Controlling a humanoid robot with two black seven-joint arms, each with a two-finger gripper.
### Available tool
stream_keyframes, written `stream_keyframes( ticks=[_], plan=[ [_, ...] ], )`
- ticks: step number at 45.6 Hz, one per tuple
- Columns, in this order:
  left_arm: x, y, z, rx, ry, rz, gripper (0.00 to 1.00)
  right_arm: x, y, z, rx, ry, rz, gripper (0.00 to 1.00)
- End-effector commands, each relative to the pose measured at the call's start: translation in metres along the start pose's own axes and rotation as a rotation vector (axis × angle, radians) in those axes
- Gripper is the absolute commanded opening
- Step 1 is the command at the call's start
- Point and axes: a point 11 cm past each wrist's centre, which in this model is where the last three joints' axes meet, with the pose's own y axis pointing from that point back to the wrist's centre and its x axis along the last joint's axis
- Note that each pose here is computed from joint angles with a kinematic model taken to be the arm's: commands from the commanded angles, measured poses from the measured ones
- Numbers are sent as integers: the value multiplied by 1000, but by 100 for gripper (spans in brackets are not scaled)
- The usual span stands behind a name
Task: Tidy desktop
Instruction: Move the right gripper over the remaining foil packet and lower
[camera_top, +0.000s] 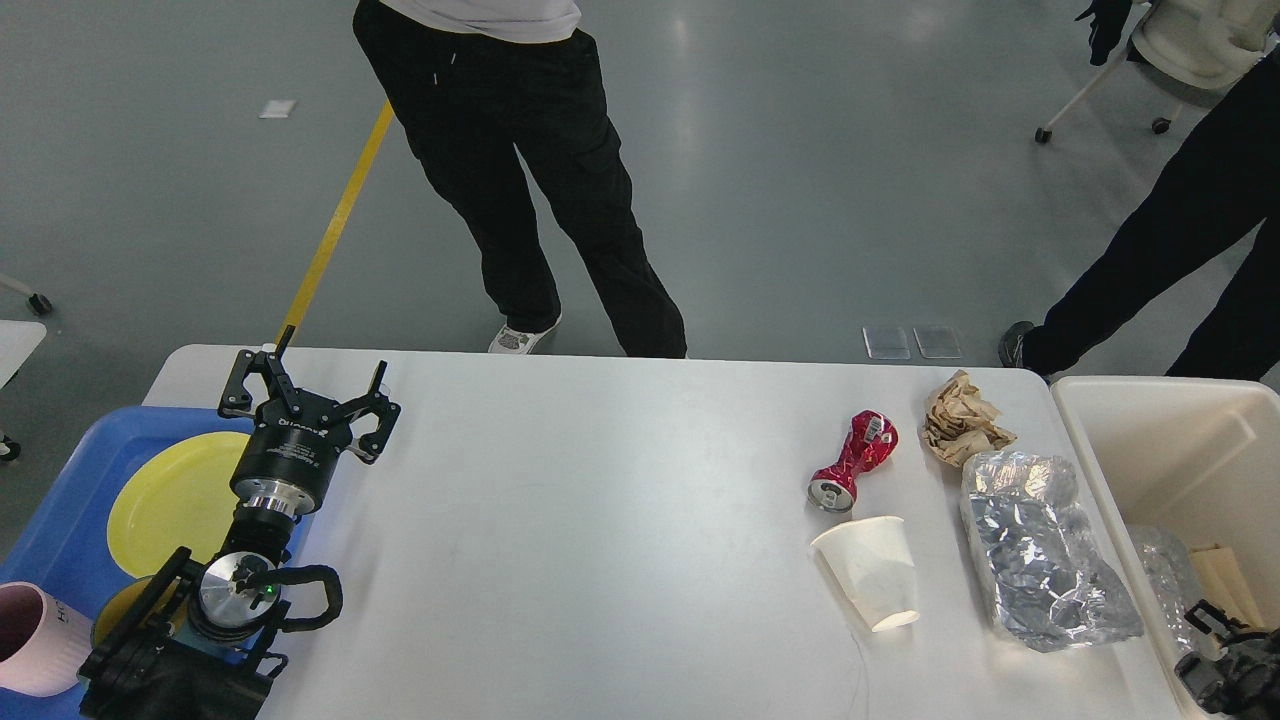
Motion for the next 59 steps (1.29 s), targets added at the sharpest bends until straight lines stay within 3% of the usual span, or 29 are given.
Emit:
stream_keyframes(
  ticks=[1, 5, 16, 31, 38, 47, 59],
  plan=[
    [0, 0, 0, 0, 0, 0, 97, 47, 0, -2, -1, -44, 16, 100],
    [0, 0, 0, 0, 0, 0, 97, 80, 5, 2, -1, -65, -8, 100],
    [0, 0, 0, 0, 0, 0, 97, 153, 57, -60, 120, 144, -114, 100],
    [0, 0, 0, 0, 0, 0, 97, 223, 217, -175, 309, 474, -430, 100],
    [0, 0, 0, 0, 0, 0, 97, 226, 307, -194, 402, 634, -578, 100],
    [0, 0, 0, 0, 0, 0, 97, 220, 404, -184, 528, 751, -586, 100],
    [0, 0, 0, 0, 0, 0, 97, 182, 446, -170, 539, 880, -582, 100]
  ],
)
